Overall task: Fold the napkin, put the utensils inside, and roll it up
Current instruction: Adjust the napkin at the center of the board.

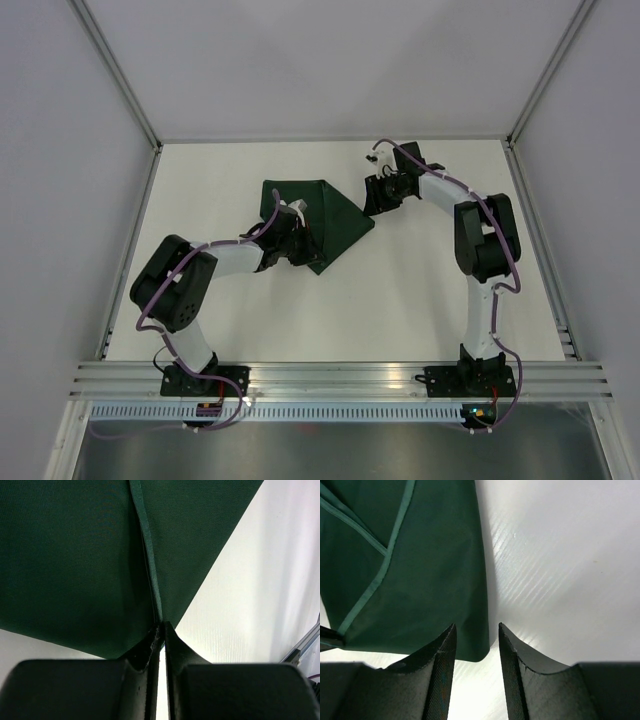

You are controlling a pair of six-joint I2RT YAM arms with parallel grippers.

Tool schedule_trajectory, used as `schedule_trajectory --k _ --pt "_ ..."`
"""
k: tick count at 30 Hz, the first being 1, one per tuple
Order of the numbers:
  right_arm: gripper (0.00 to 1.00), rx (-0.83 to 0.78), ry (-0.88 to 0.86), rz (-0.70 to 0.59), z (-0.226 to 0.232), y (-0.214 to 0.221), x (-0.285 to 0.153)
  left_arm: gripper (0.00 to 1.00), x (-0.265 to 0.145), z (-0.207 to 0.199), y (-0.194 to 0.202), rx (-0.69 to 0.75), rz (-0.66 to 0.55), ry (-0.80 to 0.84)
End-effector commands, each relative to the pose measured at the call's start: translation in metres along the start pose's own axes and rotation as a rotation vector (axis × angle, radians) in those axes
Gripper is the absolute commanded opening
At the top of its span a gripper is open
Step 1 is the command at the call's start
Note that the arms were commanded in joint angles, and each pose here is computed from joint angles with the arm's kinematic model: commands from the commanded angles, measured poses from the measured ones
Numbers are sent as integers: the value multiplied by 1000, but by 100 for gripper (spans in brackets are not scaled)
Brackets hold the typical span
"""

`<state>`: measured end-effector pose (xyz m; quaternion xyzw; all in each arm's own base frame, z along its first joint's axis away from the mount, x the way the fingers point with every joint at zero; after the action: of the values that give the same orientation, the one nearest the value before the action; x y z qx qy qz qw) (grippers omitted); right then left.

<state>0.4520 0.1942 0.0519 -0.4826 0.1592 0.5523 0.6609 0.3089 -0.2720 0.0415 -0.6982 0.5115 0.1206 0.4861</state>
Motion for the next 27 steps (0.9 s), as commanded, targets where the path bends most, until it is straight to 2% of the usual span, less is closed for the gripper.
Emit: schedule_trajectory --k 1,14,27 --pt "46 -64 30 -23 -3 -13 1 11 2 -6 -12 17 -29 4" --pt "45 -124 45 59 -2 26 7 13 0 -3 -17 32 -25 -24" --pt "42 -141 -14 119 15 62 -22 18 -8 -3 -32 72 -41 -62"
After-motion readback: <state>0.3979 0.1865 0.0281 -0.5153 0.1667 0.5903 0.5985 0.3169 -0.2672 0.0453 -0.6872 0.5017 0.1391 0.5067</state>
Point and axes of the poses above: each gripper's point midway between its finger pads, its own x axis out along the fingers, its own z axis along the line the jaws close on, y = z × x, the point moved 1 cm from there along -x, back along the fingers, and after that the axes turned 14 degrees about x, right-handed, at the moved point
